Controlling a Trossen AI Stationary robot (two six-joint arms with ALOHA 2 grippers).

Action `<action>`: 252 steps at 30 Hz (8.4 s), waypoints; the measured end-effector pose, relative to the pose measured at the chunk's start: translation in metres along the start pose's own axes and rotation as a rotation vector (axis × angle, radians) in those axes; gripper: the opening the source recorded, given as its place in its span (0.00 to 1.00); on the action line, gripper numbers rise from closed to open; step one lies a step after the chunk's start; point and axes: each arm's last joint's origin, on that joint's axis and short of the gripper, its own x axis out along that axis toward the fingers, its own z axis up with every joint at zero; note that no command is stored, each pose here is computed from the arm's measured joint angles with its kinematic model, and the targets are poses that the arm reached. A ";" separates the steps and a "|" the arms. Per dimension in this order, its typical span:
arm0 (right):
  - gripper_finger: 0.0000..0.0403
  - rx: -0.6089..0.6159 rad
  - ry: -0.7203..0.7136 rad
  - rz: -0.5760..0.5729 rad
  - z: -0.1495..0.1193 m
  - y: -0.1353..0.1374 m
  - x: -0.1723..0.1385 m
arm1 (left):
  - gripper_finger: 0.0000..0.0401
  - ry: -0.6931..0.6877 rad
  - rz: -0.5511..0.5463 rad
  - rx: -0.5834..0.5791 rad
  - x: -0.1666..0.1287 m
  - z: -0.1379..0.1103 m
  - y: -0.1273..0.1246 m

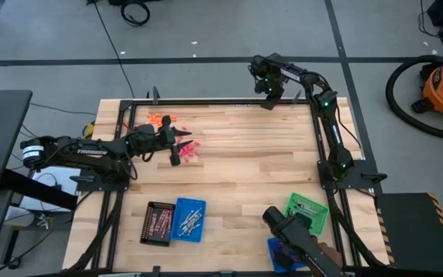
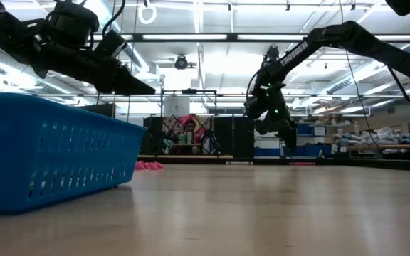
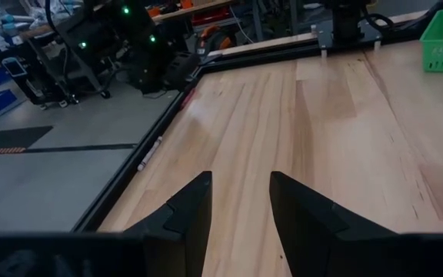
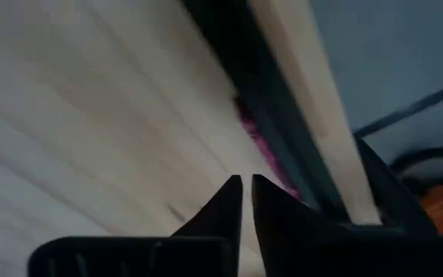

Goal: Sort crayons
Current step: Put the white crayon into the left blue bin

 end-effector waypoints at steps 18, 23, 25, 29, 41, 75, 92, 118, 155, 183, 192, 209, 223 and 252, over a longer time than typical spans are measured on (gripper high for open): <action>0.38 0.110 -0.028 0.186 -0.008 -0.012 0.004 | 0.35 -0.011 0.003 0.005 0.000 0.001 0.000; 0.38 0.211 -0.023 0.203 -0.014 -0.027 0.007 | 0.35 -0.011 0.003 0.006 0.000 0.001 0.000; 0.38 0.241 -0.021 0.205 -0.017 -0.032 0.009 | 0.35 -0.011 0.003 0.007 0.000 0.001 0.000; 0.38 0.262 -0.020 0.211 -0.019 -0.037 0.010 | 0.35 -0.011 0.003 0.021 0.000 0.001 0.000; 0.38 0.230 0.062 0.234 -0.011 -0.036 0.029 | 0.35 -0.019 0.006 0.033 0.000 0.002 0.000; 0.37 -0.029 0.033 0.104 -0.001 -0.026 0.027 | 0.35 -0.011 0.004 0.033 0.000 0.001 0.000; 0.36 0.019 0.175 0.009 -0.004 -0.003 0.016 | 0.35 0.005 -0.002 -0.019 0.001 0.000 0.000; 0.28 0.490 -0.356 0.030 -0.108 0.036 0.000 | 0.35 0.331 -0.005 -0.095 0.114 0.002 0.022; 0.28 0.360 -0.929 0.086 -0.126 0.140 0.006 | 0.35 0.262 0.040 0.036 0.197 0.004 0.041; 0.23 0.407 -1.161 -0.092 -0.166 0.185 0.019 | 0.35 0.564 -0.033 -0.098 0.260 0.014 0.079; 0.23 0.379 -1.282 -0.042 -0.180 0.191 0.021 | 0.35 0.665 -0.141 -0.094 0.296 0.018 0.090; 0.23 0.345 -1.299 -0.026 -0.182 0.199 0.020 | 0.35 0.637 -0.241 -0.344 0.309 0.014 0.134; 0.23 0.489 -1.266 0.011 -0.155 0.187 0.037 | 0.25 0.711 -0.329 -0.277 0.300 0.028 0.131; 0.23 0.677 -1.206 0.170 -0.010 0.187 0.019 | 0.12 0.592 -0.175 -0.231 0.151 -0.010 0.086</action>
